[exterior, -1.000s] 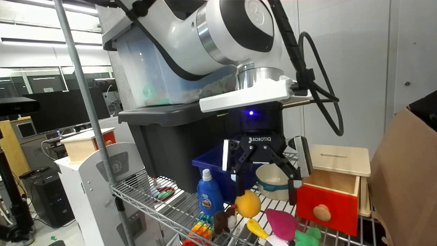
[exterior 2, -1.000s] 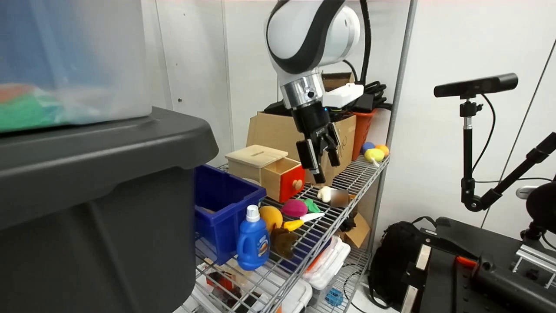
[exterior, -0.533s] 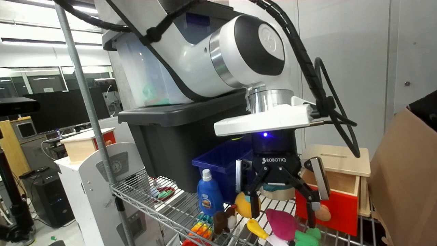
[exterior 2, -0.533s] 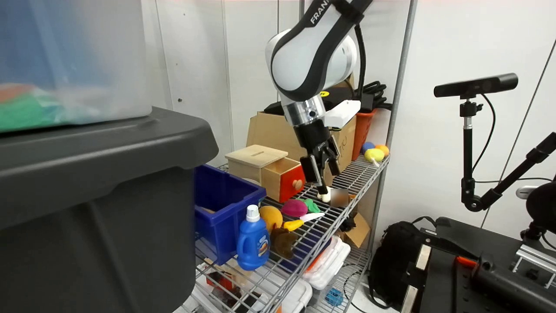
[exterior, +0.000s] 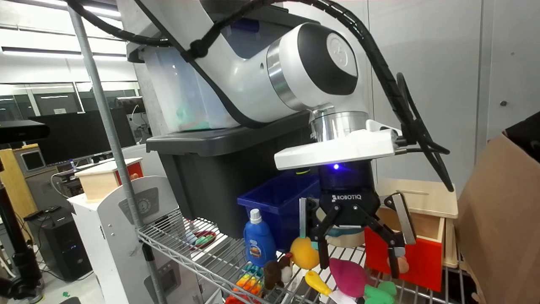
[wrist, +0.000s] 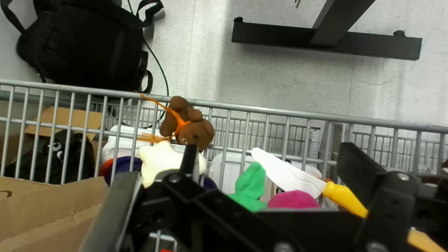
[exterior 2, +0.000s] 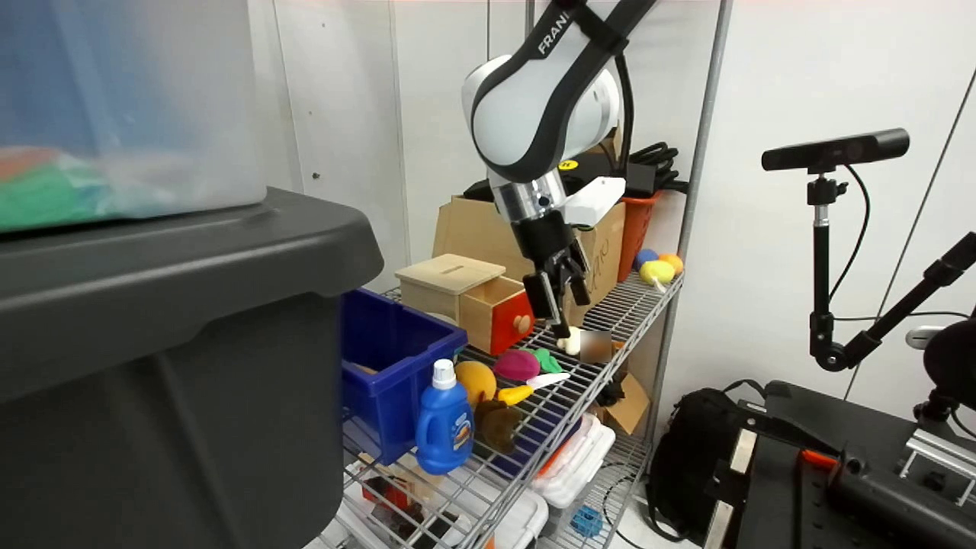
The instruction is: Put the purple plushy in the drawer
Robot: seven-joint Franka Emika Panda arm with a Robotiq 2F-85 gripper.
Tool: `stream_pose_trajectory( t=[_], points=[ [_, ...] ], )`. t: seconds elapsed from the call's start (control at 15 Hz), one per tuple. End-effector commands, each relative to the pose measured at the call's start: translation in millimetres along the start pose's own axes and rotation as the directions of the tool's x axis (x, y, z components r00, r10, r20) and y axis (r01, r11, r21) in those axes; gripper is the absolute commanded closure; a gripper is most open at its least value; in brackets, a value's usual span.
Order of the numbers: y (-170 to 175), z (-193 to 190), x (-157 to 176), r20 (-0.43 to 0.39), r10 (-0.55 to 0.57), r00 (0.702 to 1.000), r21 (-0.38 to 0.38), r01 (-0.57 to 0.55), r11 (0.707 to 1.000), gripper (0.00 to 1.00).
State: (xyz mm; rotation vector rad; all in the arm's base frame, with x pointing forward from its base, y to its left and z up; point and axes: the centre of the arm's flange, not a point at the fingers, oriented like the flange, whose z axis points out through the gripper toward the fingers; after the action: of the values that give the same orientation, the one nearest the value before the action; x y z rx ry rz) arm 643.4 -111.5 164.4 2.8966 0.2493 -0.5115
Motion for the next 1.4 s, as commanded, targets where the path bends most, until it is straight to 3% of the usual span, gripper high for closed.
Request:
stream_pose_trajectory(
  t=[0.0,1.33],
  points=[
    [2.1,-4.3,11.7,-0.011,-0.031,0.999,-0.02,0.031,0.999,0.0],
    [-17.7,8.3,56.6,-0.047,-0.143,0.989,-0.018,0.143,0.99,0.0]
  ],
)
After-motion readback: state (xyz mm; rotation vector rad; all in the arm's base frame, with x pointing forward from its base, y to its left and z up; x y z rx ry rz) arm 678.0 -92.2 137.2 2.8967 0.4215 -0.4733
